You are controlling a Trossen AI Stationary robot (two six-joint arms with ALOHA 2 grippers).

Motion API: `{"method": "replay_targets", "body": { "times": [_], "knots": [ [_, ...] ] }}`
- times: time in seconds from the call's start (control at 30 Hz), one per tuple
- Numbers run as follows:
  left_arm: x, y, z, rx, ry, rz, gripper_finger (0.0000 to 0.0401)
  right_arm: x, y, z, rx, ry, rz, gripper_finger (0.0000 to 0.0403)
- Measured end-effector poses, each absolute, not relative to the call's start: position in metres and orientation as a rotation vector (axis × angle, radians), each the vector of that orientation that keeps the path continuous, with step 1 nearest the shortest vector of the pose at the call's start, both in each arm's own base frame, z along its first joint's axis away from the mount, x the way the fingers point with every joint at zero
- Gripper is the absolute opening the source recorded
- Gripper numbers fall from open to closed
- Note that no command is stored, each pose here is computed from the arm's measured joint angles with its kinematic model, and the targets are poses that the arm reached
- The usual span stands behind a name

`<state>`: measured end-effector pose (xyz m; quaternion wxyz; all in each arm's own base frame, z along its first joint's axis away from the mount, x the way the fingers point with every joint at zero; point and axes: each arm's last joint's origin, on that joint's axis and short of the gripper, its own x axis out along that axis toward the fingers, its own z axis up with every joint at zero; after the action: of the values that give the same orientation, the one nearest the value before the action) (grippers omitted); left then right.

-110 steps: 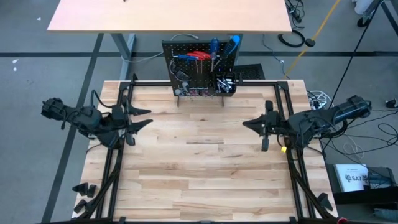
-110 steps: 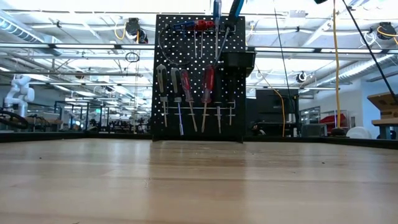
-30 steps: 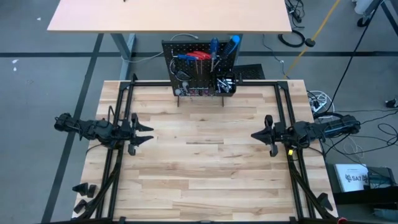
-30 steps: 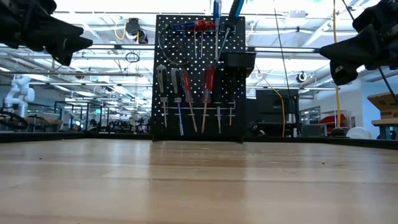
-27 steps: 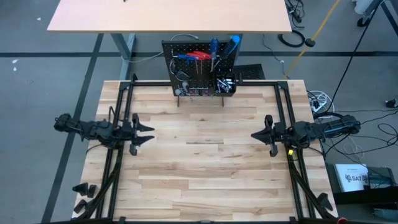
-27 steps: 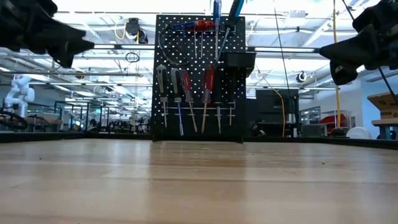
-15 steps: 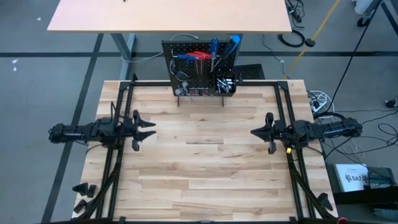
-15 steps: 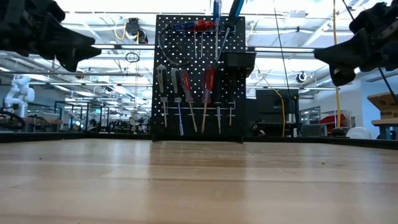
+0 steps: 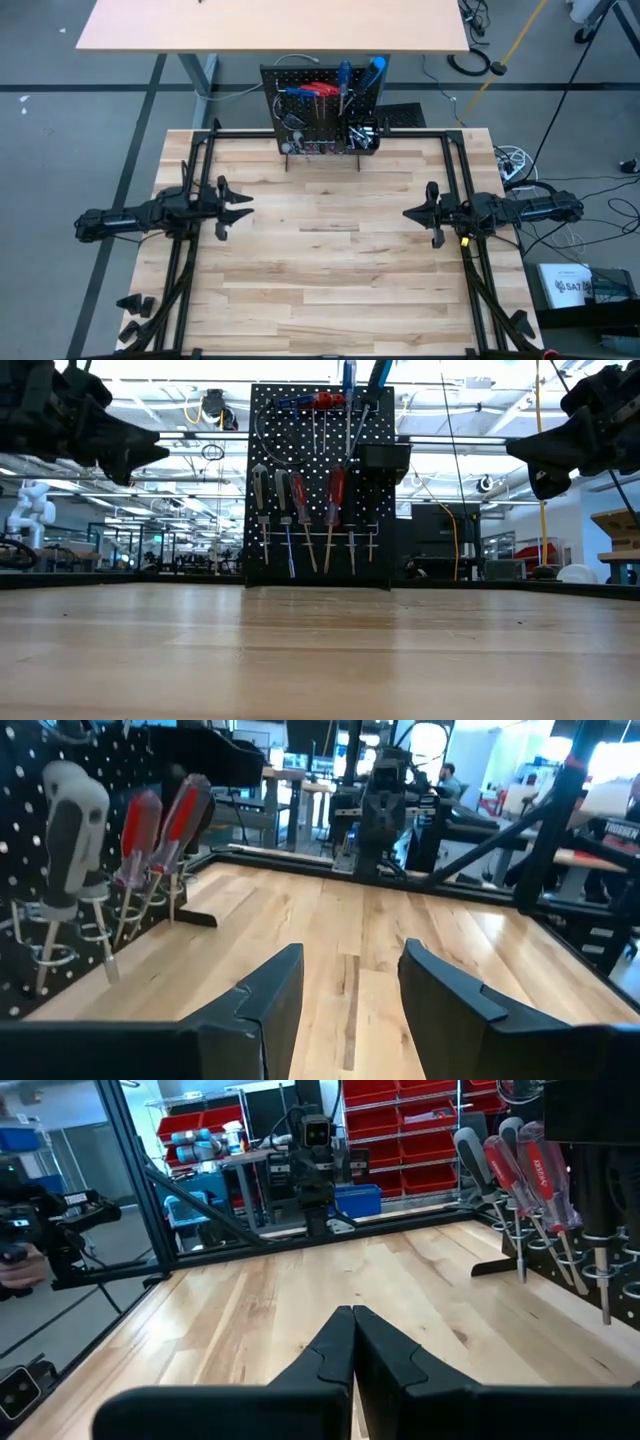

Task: Hang tools onto peg board
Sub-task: Return to Home Position

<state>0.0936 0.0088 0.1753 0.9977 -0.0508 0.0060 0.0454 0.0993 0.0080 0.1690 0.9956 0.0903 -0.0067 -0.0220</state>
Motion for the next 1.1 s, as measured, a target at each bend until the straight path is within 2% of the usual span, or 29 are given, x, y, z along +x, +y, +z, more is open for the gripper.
{"method": "replay_targets", "body": {
  "times": [0.37,1.1],
  "knots": [
    [0.0976,0.0119,0.1671,0.021,-0.014,0.181,0.0166,0.1017,0.0082,0.1661,0.083,0.025,-0.049,0.0],
    [0.0977,0.0119,0.1664,0.033,-0.009,0.181,0.0166,0.1019,0.0082,0.1658,0.114,0.028,-0.051,0.0]
  ]
}}
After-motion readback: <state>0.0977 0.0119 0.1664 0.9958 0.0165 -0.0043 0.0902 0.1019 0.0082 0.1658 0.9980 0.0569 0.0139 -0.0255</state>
